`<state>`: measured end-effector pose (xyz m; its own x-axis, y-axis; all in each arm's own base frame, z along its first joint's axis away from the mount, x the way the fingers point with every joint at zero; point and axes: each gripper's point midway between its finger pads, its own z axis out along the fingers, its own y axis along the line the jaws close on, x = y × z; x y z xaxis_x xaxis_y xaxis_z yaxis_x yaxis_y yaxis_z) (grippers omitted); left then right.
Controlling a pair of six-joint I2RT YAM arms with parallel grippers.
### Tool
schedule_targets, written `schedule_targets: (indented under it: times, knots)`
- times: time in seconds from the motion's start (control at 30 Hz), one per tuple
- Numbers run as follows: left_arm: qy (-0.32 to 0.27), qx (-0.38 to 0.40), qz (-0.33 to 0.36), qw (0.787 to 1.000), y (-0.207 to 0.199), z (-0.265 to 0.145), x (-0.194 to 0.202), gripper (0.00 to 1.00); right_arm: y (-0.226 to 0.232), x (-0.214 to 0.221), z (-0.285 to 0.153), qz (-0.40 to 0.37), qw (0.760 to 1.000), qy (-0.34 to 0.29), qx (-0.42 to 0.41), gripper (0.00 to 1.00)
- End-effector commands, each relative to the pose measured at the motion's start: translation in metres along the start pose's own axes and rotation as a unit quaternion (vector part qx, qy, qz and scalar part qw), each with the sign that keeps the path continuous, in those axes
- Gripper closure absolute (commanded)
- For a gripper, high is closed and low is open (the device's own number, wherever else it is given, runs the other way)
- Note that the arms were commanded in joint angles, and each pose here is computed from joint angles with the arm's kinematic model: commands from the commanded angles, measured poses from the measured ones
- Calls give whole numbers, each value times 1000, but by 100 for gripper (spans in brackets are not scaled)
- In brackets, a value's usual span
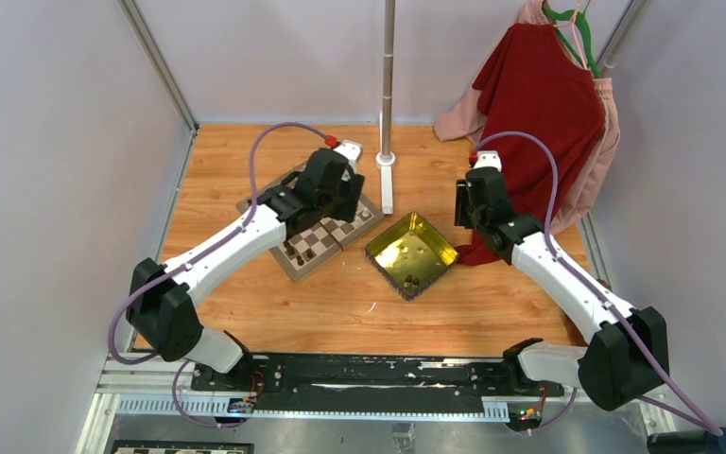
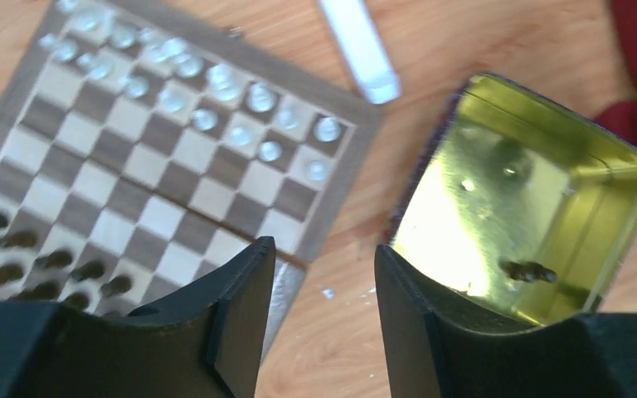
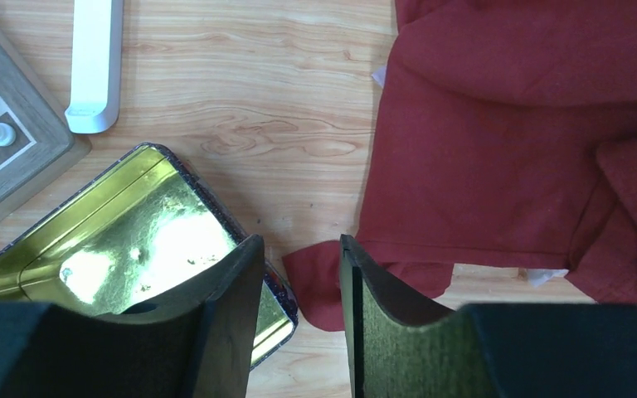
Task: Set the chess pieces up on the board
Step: Pick up the chess piece from the storage box.
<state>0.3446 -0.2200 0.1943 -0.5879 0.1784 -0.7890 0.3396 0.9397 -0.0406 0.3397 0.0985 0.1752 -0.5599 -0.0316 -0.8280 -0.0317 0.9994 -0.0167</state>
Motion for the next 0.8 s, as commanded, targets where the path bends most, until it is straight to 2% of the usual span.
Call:
schedule_targets:
  times: [0.0, 0.1, 0.3, 0.5, 0.77]
  knots:
    - [23, 82, 80, 993, -55, 5, 6, 46, -15, 8, 6, -16, 999, 12, 33, 55]
    - [53, 145, 128, 980, -93, 6, 27, 45, -20, 11, 7, -18, 999, 14, 46, 54]
    - [99, 234, 201, 946, -141, -1, 67, 44, -32, 14, 12, 9, 998, 9, 60, 53]
    - [126, 280, 263, 915, -166, -8, 94, 44, -45, 11, 25, 34, 997, 15, 72, 53]
    - [157, 308, 308, 886, -187, -8, 122, 44, -62, 7, 38, 63, 994, 15, 89, 53]
